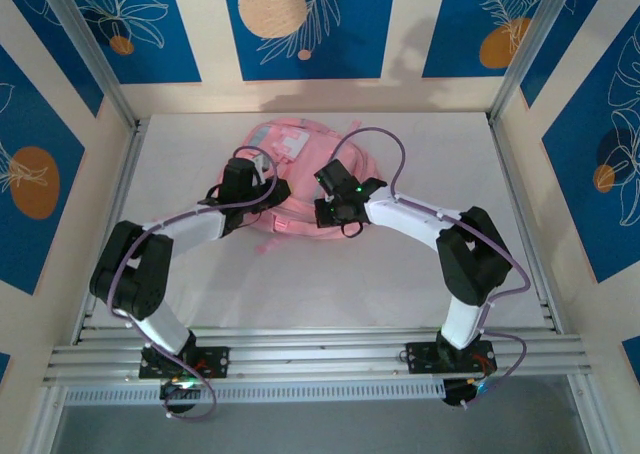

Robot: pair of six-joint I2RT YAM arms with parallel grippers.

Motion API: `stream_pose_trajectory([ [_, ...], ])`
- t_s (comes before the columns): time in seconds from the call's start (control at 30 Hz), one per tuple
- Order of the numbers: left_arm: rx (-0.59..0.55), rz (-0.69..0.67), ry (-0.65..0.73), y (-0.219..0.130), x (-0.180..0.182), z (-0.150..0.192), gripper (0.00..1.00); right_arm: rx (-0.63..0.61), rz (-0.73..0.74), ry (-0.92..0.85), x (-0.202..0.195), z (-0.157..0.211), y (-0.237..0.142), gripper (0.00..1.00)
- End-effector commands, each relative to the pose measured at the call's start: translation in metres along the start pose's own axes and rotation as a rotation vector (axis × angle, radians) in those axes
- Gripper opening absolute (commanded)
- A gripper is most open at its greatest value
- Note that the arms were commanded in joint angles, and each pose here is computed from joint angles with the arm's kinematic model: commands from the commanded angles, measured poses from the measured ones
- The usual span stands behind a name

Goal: Pack the student bag

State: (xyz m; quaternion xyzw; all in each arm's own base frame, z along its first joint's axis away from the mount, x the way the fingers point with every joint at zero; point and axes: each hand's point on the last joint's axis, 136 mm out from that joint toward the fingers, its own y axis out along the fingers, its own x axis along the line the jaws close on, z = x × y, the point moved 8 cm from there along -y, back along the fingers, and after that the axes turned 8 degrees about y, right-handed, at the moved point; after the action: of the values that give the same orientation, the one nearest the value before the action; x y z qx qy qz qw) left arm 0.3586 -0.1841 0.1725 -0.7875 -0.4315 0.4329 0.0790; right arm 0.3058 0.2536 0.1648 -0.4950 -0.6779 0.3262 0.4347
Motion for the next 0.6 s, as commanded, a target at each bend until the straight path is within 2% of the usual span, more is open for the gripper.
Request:
stream_pose_trajectory([
  [0.0, -0.088, -0.045, 0.059, 0.003, 0.011, -0.032, 0.00, 0.035, 0.036, -0.087, -0.008, 0.000, -0.016, 0.00],
  [0.2, -0.082, -0.089, 0.102, 0.003, 0.017, -0.040, 0.00, 0.099, 0.152, -0.324, -0.034, -0.006, -0.013, 0.00],
  [0.3, -0.079, -0.097, 0.103, 0.000, 0.019, -0.040, 0.00, 0.107, 0.206, -0.371, -0.052, -0.019, -0.011, 0.00],
  [0.57, -0.049, -0.106, 0.125, -0.006, 0.019, -0.037, 0.00, -0.025, 0.298, -0.380, -0.080, -0.083, 0.000, 0.00],
])
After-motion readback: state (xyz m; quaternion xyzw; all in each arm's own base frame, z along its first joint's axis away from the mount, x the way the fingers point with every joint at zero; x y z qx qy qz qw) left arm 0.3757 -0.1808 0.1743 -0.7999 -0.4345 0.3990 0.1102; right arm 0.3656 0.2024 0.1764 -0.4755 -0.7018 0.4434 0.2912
